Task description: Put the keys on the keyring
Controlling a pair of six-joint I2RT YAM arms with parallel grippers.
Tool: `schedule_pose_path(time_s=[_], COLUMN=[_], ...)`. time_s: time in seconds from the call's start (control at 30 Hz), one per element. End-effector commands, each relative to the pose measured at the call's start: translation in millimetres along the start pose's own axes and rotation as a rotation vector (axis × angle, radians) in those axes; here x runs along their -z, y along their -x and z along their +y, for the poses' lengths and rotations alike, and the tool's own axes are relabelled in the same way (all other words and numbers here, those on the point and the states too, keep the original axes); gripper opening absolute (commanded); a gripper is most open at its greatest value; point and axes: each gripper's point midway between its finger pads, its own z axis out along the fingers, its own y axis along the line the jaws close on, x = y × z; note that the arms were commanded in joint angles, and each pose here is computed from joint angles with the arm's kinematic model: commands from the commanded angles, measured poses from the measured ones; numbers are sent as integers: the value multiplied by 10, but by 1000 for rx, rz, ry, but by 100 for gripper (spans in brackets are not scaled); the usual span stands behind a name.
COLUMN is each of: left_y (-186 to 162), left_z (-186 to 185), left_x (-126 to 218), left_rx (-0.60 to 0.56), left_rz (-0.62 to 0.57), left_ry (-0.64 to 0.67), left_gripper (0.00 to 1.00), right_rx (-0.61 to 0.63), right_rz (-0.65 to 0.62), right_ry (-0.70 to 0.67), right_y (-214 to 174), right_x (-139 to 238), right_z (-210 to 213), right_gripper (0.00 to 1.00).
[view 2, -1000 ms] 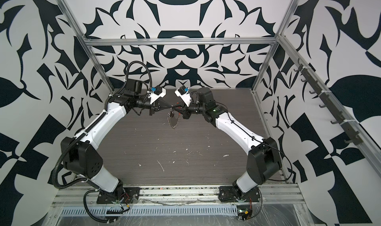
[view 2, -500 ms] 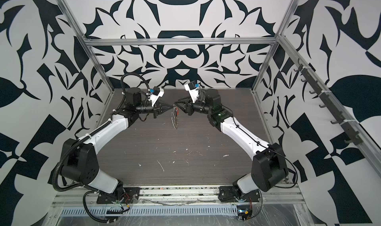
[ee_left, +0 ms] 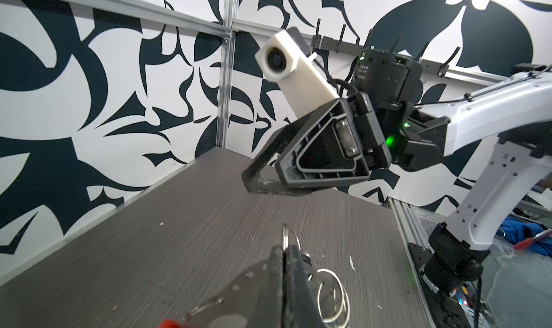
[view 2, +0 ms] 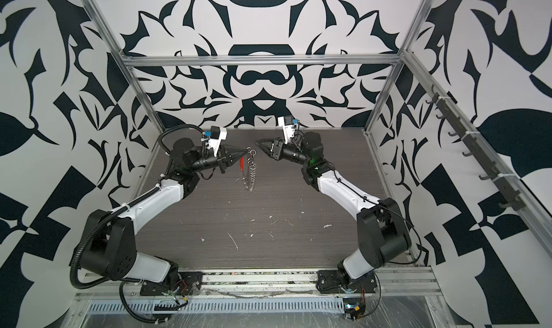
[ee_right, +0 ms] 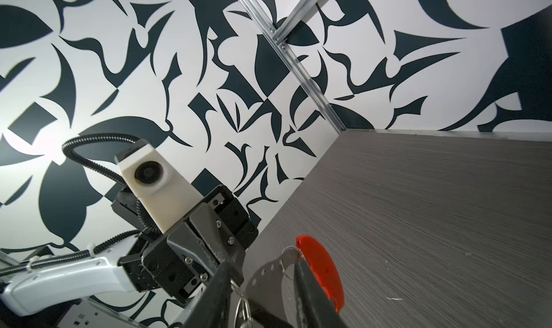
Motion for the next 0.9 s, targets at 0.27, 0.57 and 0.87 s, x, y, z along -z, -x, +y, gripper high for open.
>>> schedule_pose_path(time_s=[0.27, 0.57, 0.87], left_y=[352, 375, 378], left_z=[-56, -54, -62], left_x=[8, -7, -12], left_rx=[-57, -46, -48], left_rz=[-116, -134, -136], left_ry=[0, -13, -24], left_gripper=[0, 0, 0], right_rx=[25, 25, 6], right_rz=[-5, 3, 3], right_ry=[140, 158, 168], right_y=[3, -10, -18], right_x=[22, -25, -65], right_z=[386, 400, 364], right_gripper=[36, 19, 9])
